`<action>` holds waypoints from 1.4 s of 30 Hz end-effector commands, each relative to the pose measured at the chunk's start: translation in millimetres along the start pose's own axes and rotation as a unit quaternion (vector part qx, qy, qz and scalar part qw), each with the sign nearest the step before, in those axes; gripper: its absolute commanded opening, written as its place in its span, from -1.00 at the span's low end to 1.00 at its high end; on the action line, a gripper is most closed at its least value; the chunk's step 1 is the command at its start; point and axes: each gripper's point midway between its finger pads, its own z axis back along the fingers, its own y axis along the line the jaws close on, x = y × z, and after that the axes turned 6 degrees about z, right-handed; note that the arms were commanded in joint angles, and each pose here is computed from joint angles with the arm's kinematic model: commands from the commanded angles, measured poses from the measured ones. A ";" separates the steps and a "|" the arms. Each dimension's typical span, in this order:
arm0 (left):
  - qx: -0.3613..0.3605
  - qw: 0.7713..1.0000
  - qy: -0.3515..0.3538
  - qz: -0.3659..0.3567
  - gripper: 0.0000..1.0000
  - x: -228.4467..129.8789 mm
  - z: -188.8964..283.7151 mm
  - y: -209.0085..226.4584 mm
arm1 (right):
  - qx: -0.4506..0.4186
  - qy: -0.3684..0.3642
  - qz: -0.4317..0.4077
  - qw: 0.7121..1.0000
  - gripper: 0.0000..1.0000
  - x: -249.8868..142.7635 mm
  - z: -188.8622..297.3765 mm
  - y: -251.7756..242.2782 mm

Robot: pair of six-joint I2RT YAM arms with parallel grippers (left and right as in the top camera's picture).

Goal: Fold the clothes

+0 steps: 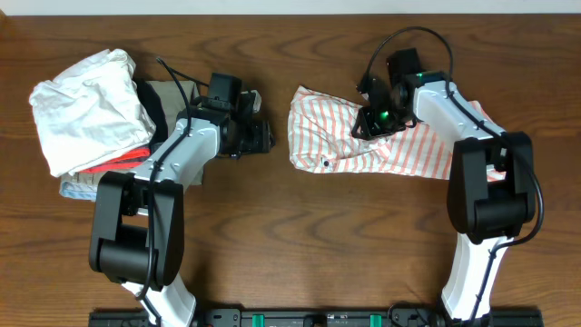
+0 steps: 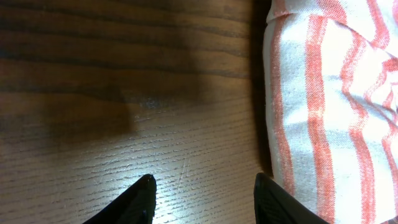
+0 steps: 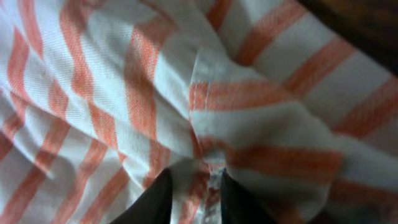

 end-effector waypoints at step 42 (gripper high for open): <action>0.006 1.000 0.003 -0.002 0.03 -1.3 -1.9 4.0 | -0.068 -0.147 -0.335 0.928 0.99 -157.4 99.4 -231.2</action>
